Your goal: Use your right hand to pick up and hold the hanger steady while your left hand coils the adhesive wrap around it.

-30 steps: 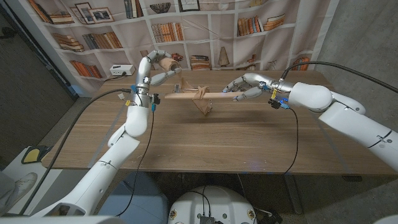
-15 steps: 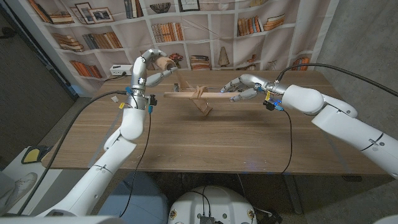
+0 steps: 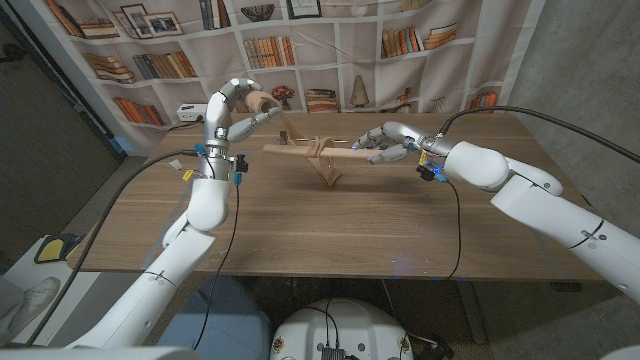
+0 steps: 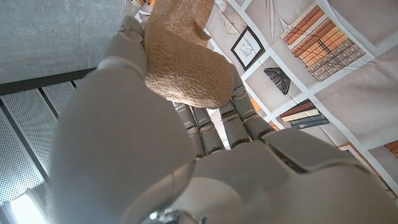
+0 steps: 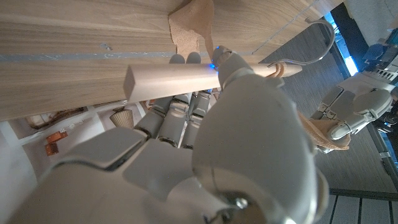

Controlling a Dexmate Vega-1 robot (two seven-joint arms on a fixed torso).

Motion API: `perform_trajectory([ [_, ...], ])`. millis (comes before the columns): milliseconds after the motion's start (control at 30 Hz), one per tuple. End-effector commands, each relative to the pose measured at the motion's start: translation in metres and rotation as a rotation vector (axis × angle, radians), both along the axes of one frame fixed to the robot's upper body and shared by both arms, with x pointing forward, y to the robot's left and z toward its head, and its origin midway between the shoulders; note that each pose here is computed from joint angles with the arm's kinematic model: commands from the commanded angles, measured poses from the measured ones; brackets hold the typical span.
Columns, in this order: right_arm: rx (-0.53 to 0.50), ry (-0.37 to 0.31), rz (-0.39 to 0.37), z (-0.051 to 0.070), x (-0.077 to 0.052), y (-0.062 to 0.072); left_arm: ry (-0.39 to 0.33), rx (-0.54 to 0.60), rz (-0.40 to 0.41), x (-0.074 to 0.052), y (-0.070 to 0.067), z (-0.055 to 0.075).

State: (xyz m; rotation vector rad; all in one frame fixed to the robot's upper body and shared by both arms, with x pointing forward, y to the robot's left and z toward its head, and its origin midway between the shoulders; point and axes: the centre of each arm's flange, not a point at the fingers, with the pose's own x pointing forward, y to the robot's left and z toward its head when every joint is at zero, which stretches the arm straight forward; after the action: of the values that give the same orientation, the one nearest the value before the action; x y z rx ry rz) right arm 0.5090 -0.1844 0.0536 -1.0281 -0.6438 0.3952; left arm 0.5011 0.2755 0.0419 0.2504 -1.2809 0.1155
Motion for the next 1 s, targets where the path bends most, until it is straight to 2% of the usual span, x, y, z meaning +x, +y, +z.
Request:
perform_trajectory([
  [33, 0.03, -0.018, -0.04, 0.001, 0.008, 0.006, -0.004, 0.013, -0.025, -0.004, 0.005, -0.008],
  [300, 0.035, -0.042, -0.045, 0.007, 0.013, 0.009, 0.002, 0.0, -0.019, -0.007, 0.009, -0.012],
  [733, 0.058, -0.024, -0.045, 0.002, 0.022, 0.006, 0.01, 0.002, -0.015, -0.01, 0.003, -0.022],
  [1000, 0.077, -0.041, -0.067, 0.0, 0.022, 0.002, 0.012, 0.011, -0.03, -0.014, -0.001, -0.022],
])
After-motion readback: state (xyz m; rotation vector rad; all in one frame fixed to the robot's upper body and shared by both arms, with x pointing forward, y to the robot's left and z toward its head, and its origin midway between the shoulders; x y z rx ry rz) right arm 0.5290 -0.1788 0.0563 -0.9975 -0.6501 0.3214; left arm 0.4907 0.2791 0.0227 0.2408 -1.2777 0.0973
